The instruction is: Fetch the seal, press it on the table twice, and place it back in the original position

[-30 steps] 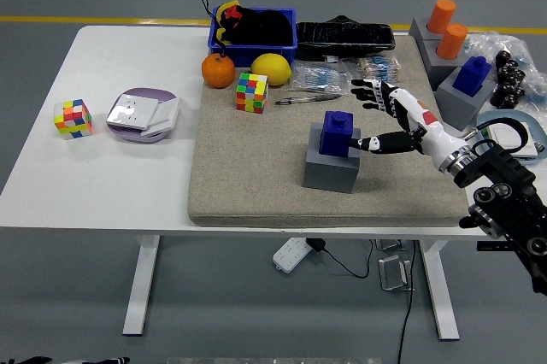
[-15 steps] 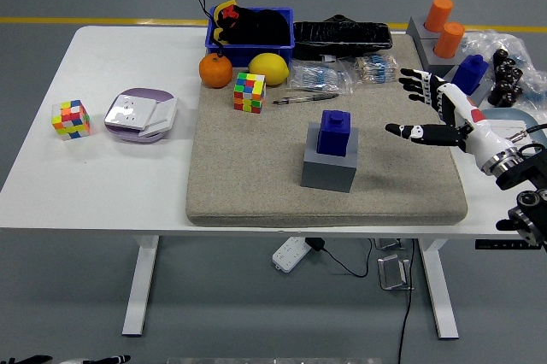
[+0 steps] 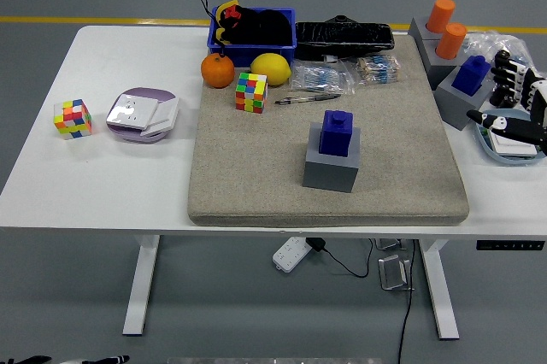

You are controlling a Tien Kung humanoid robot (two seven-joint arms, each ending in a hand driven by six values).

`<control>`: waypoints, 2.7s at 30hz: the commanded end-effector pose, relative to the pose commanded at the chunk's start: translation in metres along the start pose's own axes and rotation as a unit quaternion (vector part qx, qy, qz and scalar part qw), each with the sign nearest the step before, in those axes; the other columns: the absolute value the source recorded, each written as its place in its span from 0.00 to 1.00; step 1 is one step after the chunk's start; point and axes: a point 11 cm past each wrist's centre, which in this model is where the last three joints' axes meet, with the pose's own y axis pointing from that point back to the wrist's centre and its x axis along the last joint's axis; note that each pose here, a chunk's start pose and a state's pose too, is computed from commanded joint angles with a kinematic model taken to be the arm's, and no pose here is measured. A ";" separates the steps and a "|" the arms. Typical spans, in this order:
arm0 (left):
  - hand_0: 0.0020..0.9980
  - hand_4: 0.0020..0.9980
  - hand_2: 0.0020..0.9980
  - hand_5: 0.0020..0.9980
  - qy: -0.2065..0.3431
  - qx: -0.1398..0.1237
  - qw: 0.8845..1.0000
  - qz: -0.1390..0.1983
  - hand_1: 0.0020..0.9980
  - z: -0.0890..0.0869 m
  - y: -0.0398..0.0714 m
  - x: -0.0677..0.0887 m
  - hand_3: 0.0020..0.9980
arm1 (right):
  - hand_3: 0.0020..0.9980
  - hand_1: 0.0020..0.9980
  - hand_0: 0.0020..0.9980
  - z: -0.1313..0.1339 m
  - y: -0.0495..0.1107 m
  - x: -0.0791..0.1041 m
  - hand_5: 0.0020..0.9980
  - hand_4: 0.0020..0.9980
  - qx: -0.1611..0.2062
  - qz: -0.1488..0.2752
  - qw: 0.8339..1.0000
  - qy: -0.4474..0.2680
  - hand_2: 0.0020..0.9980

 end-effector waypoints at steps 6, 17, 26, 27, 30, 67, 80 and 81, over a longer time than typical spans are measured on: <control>0.82 0.81 0.79 0.41 0.001 0.003 1.000 0.002 0.82 -0.003 0.000 0.002 0.84 | 0.88 0.89 0.89 0.003 0.007 0.021 0.18 1.00 -0.002 0.036 0.999 -0.002 0.88; 0.82 0.81 0.79 0.41 -0.002 0.001 1.000 0.001 0.82 -0.001 0.000 0.002 0.84 | 0.87 0.88 0.89 0.018 0.016 0.044 0.23 1.00 -0.026 0.071 0.997 0.000 0.87; 0.82 0.81 0.79 0.41 -0.005 0.004 1.000 0.005 0.82 -0.004 0.001 0.006 0.84 | 0.84 0.87 0.88 0.028 0.020 0.054 0.23 1.00 -0.054 0.077 0.996 0.006 0.86; 0.82 0.81 0.79 0.41 -0.005 0.004 1.000 0.005 0.82 -0.004 0.001 0.006 0.84 | 0.84 0.87 0.88 0.028 0.020 0.054 0.23 1.00 -0.055 0.077 0.996 0.006 0.86; 0.82 0.81 0.79 0.41 -0.005 0.004 1.000 0.005 0.82 -0.004 0.001 0.006 0.84 | 0.84 0.87 0.88 0.028 0.020 0.054 0.23 1.00 -0.055 0.077 0.996 0.006 0.86; 0.82 0.81 0.79 0.40 0.000 0.005 1.000 0.004 0.82 -0.005 0.000 0.002 0.84 | 0.80 0.83 0.87 0.042 0.030 0.062 0.22 1.00 -0.087 0.084 0.993 0.004 0.81; 0.82 0.81 0.79 0.40 0.000 0.004 1.000 0.003 0.82 -0.004 0.000 0.002 0.84 | 0.80 0.83 0.87 0.043 0.032 0.064 0.21 1.00 -0.087 0.088 0.992 0.002 0.80; 0.82 0.81 0.79 0.41 -0.001 0.004 1.000 0.003 0.82 -0.005 0.000 0.002 0.84 | 0.79 0.82 0.86 0.043 0.032 0.063 0.19 1.00 -0.087 0.089 0.992 0.001 0.80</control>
